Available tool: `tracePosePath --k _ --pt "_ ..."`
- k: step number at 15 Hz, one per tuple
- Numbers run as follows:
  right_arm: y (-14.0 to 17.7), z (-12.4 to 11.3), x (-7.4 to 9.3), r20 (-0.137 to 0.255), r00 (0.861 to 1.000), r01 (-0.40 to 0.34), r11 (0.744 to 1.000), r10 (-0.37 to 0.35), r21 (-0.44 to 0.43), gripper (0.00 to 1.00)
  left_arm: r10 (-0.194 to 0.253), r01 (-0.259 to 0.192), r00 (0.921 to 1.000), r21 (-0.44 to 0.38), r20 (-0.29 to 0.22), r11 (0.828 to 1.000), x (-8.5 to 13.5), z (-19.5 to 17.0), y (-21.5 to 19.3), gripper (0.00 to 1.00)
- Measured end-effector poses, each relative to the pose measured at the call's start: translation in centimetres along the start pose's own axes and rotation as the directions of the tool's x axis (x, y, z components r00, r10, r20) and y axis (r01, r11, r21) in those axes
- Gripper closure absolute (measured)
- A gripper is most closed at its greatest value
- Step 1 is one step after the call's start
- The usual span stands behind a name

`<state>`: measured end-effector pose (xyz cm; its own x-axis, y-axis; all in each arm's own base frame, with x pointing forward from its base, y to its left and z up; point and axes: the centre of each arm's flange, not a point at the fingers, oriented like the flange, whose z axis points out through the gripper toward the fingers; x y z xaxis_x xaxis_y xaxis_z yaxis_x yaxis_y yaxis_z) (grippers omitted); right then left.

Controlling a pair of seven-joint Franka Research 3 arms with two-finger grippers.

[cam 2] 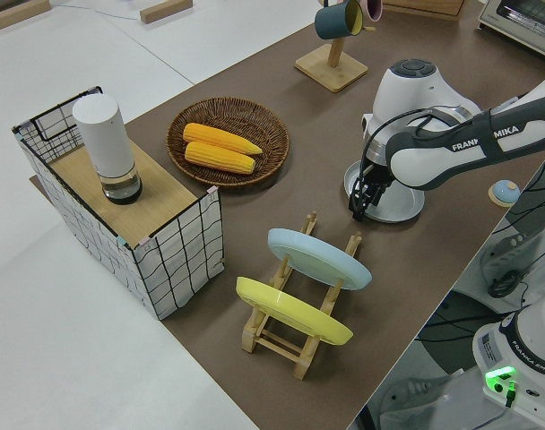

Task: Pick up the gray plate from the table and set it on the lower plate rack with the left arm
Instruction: 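Close the left gripper on the gray plate's rim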

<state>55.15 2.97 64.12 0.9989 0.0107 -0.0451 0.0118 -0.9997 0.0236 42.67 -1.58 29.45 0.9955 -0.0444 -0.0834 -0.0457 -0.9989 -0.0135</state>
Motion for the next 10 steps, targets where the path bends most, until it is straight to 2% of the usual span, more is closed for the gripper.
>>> tracePosePath --k 1,4,5,10 --pt "0.0 0.0 0.0 0.0 1.0 0.0 1.0 0.0 0.0 0.01 -0.001 0.001 1.0 0.0 -0.004 1.0 0.04 -0.16 -0.05 0.5" --pt "0.0 0.0 0.0 0.0 1.0 0.0 1.0 0.0 0.0 0.01 -0.014 0.014 0.9999 0.0 -0.008 1.0 0.03 -0.34 -0.82 0.85" --pt "0.0 0.0 0.0 0.0 1.0 0.0 1.0 0.0 0.0 0.01 -0.011 0.011 0.9999 0.0 -0.01 1.0 0.01 -0.45 -0.73 0.91" --pt "0.0 0.0 0.0 0.0 1.0 0.0 1.0 0.0 0.0 0.01 -0.009 0.009 0.9999 0.0 -0.01 1.0 0.0 -0.43 -0.73 0.91"
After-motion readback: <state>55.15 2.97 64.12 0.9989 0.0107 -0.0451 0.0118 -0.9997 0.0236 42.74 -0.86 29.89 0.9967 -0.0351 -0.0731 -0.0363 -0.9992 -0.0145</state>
